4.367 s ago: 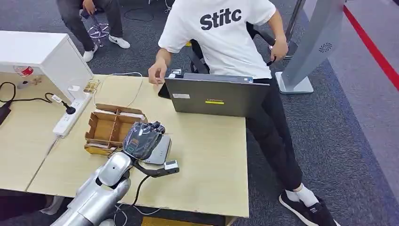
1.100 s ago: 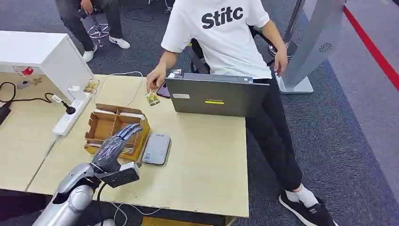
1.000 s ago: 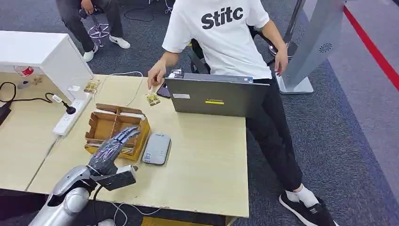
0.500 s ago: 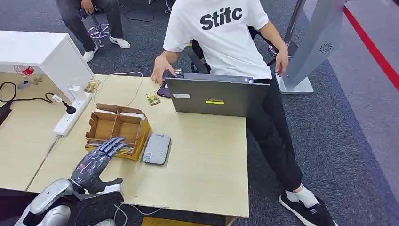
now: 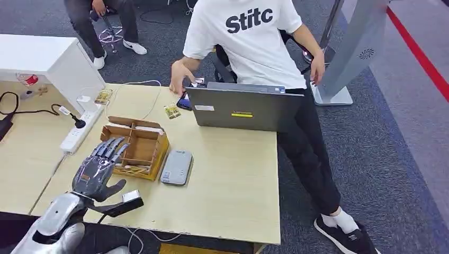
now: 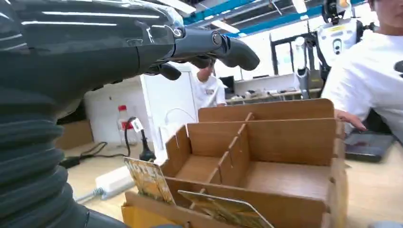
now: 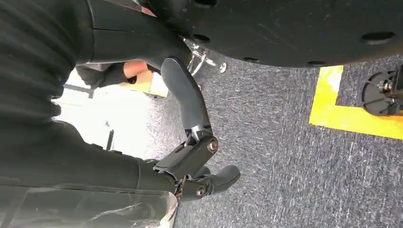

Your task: Pass the card to the sensor for recognition and then transmit it.

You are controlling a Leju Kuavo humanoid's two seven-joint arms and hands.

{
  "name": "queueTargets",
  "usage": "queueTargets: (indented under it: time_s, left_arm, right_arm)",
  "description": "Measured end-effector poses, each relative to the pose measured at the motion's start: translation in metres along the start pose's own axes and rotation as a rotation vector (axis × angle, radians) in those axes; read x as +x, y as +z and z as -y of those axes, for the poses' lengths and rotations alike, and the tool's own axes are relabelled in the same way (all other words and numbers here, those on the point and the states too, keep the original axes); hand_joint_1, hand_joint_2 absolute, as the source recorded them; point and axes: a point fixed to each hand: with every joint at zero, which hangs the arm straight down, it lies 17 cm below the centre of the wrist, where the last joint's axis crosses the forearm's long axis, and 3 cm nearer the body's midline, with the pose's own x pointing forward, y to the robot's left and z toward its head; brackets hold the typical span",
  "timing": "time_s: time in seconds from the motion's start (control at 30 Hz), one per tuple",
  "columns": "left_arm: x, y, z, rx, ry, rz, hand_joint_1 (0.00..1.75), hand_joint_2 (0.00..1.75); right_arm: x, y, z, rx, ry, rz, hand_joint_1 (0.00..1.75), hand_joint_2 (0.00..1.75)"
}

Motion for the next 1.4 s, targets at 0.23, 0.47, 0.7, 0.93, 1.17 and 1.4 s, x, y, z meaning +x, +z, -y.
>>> queueTargets:
  time_s: [0.23,0.47,0.7,0.93,1.17,1.4]
  left_arm:
    - [-0.010,-0.006,0.017,-0.028,-0.001,-0.045,0.00,1.75]
    - [-0.015,-0.011,0.025,-0.043,0.001,-0.062,0.00,1.75]
    - [-0.019,-0.012,0.031,-0.054,-0.003,-0.073,1.75,1.75]
    - [-0.018,-0.010,0.040,-0.071,0.007,-0.070,1.75,1.75]
    - [-0.018,-0.008,0.045,-0.077,0.011,-0.072,1.75,1.75]
    - [-0.017,-0.008,0.045,-0.072,0.025,-0.076,0.00,1.75]
  right_arm:
    - [0.001,0.000,0.000,-0.002,0.009,0.001,0.00,1.75]
    - [0.001,0.000,0.000,-0.001,0.014,0.002,0.00,1.75]
    - [0.001,0.000,0.000,-0.001,0.017,0.003,0.00,1.75]
    - [0.001,0.000,0.000,-0.001,0.020,0.003,0.00,1.75]
    - [0.001,0.000,0.000,-0.003,0.022,0.003,0.00,1.75]
    - [0.001,0.000,0.001,-0.003,0.020,0.004,0.00,1.75]
